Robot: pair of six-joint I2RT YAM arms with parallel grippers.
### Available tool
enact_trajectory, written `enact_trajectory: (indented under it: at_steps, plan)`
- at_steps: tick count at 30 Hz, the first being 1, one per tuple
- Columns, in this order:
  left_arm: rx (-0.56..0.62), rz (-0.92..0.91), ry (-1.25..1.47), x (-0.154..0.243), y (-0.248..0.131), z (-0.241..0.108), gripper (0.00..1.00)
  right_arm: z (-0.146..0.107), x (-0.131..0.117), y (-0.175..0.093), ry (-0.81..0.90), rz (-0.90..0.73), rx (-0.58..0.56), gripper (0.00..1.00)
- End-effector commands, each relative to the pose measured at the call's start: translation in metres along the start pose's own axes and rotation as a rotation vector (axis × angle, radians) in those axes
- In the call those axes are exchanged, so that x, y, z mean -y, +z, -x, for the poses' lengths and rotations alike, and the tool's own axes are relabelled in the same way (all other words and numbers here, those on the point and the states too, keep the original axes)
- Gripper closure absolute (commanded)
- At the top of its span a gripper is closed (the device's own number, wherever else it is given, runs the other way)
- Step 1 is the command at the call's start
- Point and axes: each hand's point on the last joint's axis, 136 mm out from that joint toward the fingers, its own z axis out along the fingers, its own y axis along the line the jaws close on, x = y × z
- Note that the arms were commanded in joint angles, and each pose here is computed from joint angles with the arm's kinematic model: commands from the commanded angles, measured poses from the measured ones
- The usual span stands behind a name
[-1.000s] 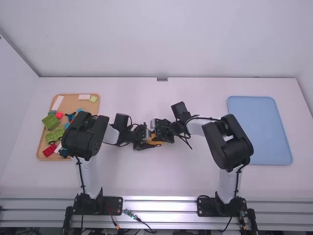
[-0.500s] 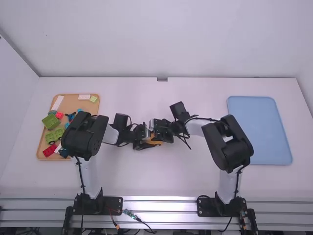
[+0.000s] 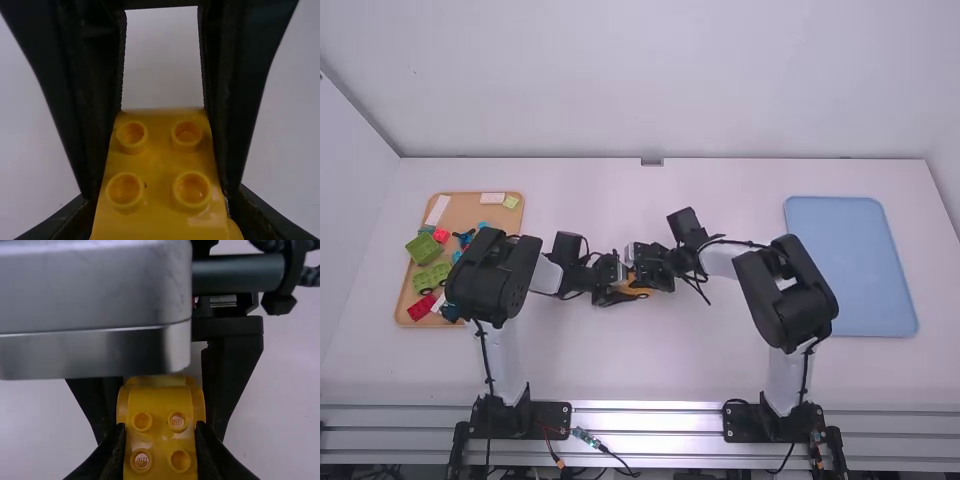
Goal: Assemble lego blocks to make yellow taxi
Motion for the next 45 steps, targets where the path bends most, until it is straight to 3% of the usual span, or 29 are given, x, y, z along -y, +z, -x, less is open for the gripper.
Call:
enact_trajectory:
  at_steps: [1,30,42,45]
  plan:
    - [0.02,-0.044,-0.016,0.01,0.007,0.003,0.56,-0.029,-0.006,0.016,0.044,-0.004,-0.119,0.75]
    - [0.018,-0.045,-0.019,0.011,0.007,0.003,0.58,-0.025,-0.003,0.013,0.047,-0.015,-0.113,0.58]
    - [-0.033,-0.028,-0.038,0.009,0.007,-0.007,0.58,-0.002,0.005,-0.016,0.031,-0.053,-0.066,0.42]
    - [-0.034,-0.028,-0.039,0.009,0.007,-0.007,0.58,0.008,0.01,-0.029,0.028,-0.068,-0.023,0.3]
